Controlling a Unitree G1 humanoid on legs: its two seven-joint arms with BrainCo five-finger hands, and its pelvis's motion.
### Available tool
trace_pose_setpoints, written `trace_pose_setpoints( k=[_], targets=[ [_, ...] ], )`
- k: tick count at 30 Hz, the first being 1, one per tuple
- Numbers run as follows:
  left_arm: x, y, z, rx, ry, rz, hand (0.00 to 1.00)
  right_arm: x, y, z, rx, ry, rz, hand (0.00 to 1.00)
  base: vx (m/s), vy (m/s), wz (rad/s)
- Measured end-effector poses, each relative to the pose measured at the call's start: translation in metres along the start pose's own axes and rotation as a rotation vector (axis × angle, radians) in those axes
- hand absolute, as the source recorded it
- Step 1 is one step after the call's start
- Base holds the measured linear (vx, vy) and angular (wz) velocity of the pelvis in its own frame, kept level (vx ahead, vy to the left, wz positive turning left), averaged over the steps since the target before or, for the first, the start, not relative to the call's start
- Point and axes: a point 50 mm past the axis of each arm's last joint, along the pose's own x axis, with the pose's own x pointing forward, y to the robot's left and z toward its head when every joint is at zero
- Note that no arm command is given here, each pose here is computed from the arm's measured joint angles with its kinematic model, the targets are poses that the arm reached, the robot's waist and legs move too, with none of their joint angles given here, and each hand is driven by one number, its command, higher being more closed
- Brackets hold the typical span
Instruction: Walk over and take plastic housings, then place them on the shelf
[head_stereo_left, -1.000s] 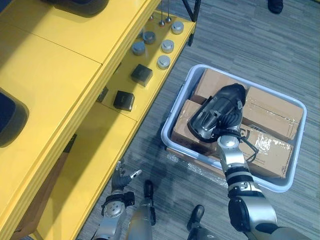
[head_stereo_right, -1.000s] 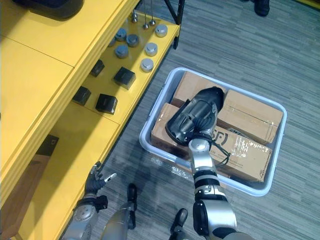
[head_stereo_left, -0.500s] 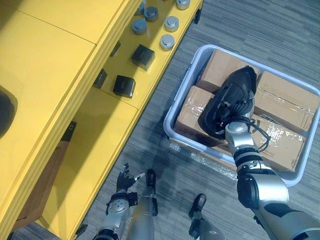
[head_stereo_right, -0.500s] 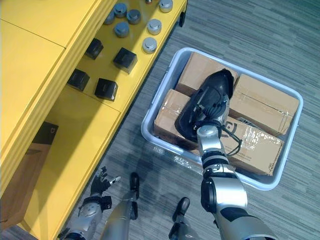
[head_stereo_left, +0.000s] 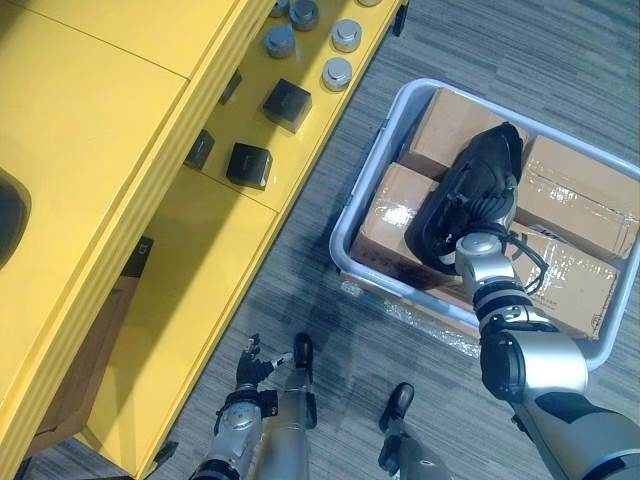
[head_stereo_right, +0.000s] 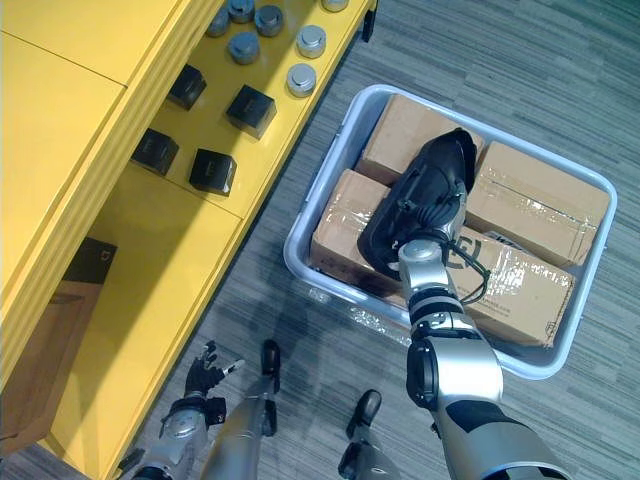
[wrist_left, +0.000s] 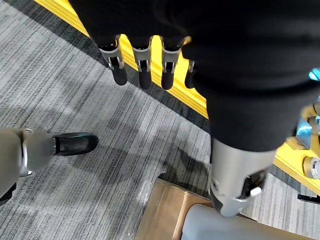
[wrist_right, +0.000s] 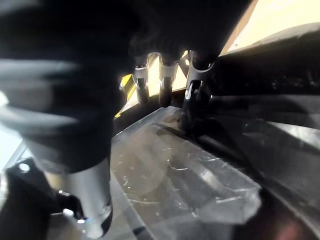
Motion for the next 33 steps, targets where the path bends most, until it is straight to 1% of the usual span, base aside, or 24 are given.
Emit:
trace_pose_setpoints(
  k=[3,9,13,20,23,28,30,31,33],
  targets=[
    [-0.001,-0.004,-0.001,-0.012,0.003,-0.004,0.0,-0.005,-0.007,0.008,0.017,-0.089,-0.026,0.0,0.05,0.015,0.0],
    [-0.002,0.001,0.005,-0.049,-0.025,0.035,0.0,-0.012,-0.035,0.052,0.057,-0.335,-0.164,0.0,0.04,0.012,-0.01],
    [-0.004,0.001,0.007,-0.049,-0.043,0.035,0.0,-0.014,-0.046,0.052,0.034,-0.375,-0.217,0.0,0.03,0.015,-0.03],
    [-0.006,0.001,0.003,-0.054,-0.031,0.035,0.0,-0.011,-0.046,0.038,0.013,-0.321,-0.221,0.0,0.0,0.005,-0.01],
    [-0.006,0.001,0.002,-0.055,-0.029,0.035,0.0,-0.005,-0.037,0.015,-0.034,-0.205,-0.179,0.0,0.0,0.0,0.0],
    [-0.007,0.003,-0.007,-0.058,0.016,0.046,0.0,-0.004,-0.022,-0.033,-0.076,0.034,-0.055,0.0,0.0,0.0,0.0],
    [-0.008,0.003,-0.01,-0.055,0.027,0.048,0.0,-0.003,-0.019,-0.037,-0.084,0.058,-0.032,0.0,0.0,0.0,0.0],
    [-0.008,0.004,-0.012,-0.053,0.033,0.049,0.0,0.0,-0.019,-0.034,-0.087,0.064,-0.027,1.0,0.0,-0.005,0.03],
    [-0.008,0.004,-0.014,-0.05,0.043,0.049,0.0,0.007,-0.023,-0.031,-0.1,0.083,-0.025,1.0,0.0,-0.006,0.03]
  ],
)
